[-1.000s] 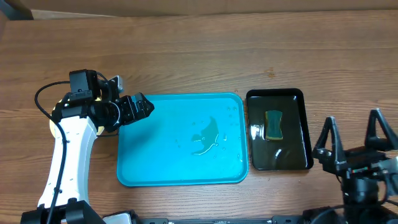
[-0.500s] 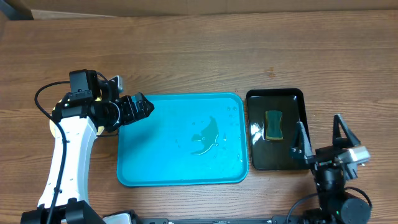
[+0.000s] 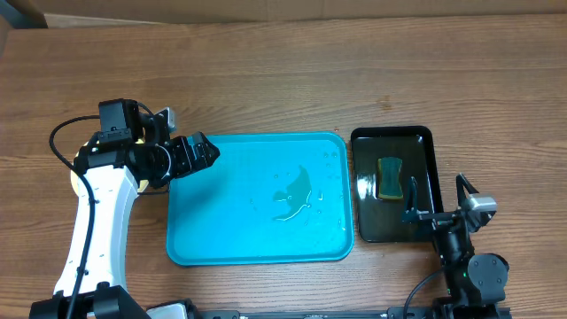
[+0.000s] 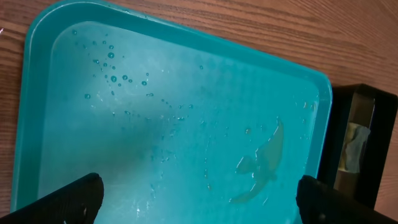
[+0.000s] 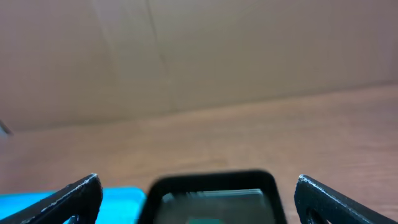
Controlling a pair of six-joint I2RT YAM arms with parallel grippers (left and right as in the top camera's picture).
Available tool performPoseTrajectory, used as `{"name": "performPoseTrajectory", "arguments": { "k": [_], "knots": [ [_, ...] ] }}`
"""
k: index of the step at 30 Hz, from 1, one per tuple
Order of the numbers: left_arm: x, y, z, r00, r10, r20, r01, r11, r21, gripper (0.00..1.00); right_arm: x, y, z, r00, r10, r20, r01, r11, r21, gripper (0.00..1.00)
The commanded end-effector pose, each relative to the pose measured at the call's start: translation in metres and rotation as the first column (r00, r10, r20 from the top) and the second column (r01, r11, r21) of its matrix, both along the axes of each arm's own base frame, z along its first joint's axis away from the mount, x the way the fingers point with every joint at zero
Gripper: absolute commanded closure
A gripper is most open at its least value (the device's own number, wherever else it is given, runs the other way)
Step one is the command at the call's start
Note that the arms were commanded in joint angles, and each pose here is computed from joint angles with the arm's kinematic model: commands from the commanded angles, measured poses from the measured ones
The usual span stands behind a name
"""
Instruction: Clean dirty plates on tray and stack at the side
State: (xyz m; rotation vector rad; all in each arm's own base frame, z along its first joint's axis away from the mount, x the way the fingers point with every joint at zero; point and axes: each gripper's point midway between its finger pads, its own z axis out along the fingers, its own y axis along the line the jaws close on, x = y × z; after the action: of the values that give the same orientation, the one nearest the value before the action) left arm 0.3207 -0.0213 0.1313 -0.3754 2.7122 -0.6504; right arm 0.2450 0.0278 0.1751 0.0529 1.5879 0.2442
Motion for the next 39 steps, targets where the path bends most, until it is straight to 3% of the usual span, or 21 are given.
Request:
{"name": "performPoseTrajectory", "arguments": {
  "k": [1, 39],
  "knots": [
    [0.0036, 0.0004, 0.0037, 1.0, -0.02, 0.018, 0.02, 1.0, 0.013, 0.0, -0.0005, 0.0024, -0.0046, 1.0, 0.024, 0.005, -0.024, 0.995, -0.101, 0.0],
    [0.0037, 0.0005, 0.0037, 1.0, -0.02, 0.018, 0.02, 1.0, 0.014, 0.0, -0.0004, 0.0021, -0.0047, 1.0, 0.023, 0.006, -0.022, 0.994, -0.111, 0.0]
  ]
}}
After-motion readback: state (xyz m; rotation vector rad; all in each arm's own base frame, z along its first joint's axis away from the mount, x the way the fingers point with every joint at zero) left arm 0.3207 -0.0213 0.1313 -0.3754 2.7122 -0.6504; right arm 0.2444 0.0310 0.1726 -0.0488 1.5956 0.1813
